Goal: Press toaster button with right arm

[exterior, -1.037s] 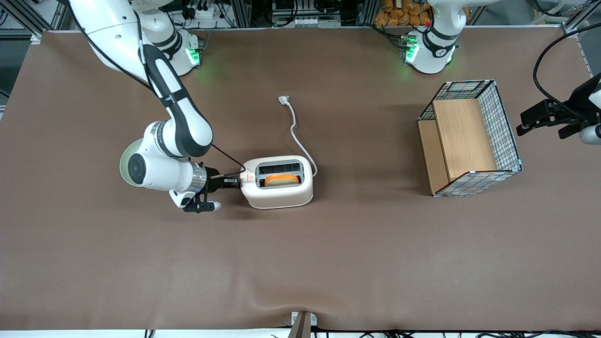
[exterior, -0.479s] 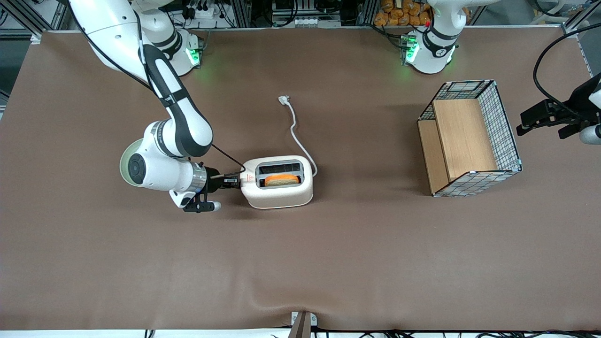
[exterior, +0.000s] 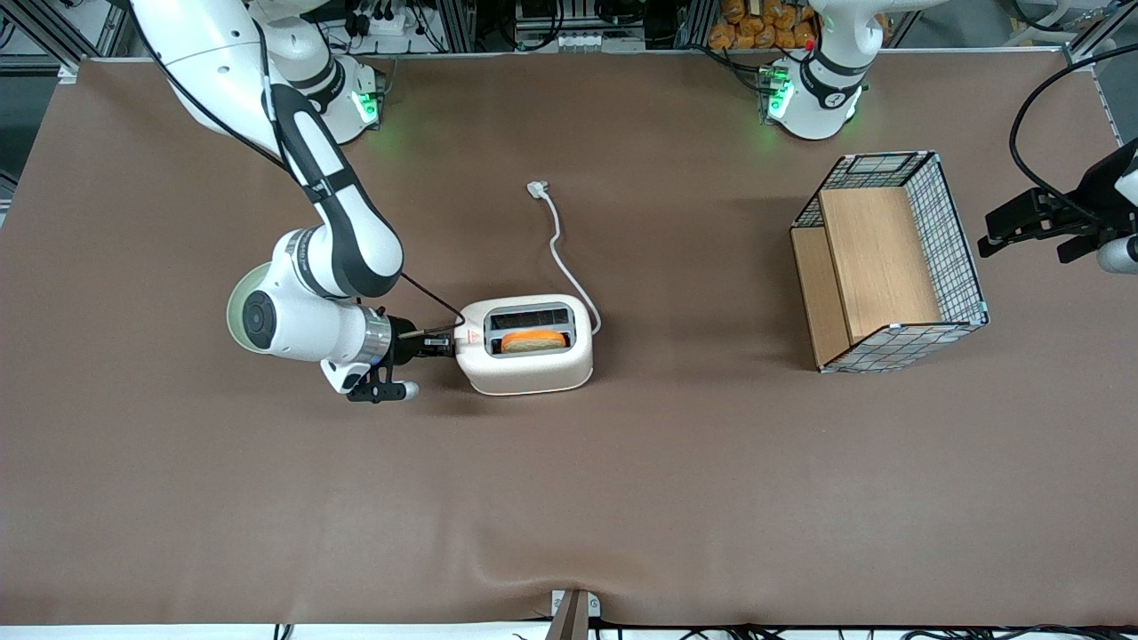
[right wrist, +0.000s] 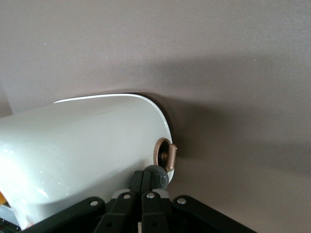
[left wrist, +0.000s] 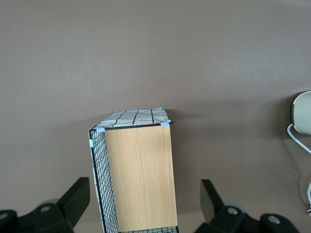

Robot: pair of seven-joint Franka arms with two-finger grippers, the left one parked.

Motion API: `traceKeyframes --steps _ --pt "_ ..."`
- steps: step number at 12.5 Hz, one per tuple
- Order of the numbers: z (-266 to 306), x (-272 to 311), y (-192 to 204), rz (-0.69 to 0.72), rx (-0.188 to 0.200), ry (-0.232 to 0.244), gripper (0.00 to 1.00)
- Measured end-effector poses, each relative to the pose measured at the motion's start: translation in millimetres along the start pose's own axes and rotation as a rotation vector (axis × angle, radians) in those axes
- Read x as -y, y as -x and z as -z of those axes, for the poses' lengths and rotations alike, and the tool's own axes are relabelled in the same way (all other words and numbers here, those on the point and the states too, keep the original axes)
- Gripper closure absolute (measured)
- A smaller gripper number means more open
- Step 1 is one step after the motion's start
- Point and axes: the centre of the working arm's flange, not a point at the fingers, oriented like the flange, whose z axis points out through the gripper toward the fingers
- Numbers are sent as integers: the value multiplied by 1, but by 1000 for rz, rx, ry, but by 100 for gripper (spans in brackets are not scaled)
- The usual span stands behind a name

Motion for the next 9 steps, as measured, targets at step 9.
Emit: traceKeyframes --steps 9 --pt "17 8 -6 17 42 -25 99"
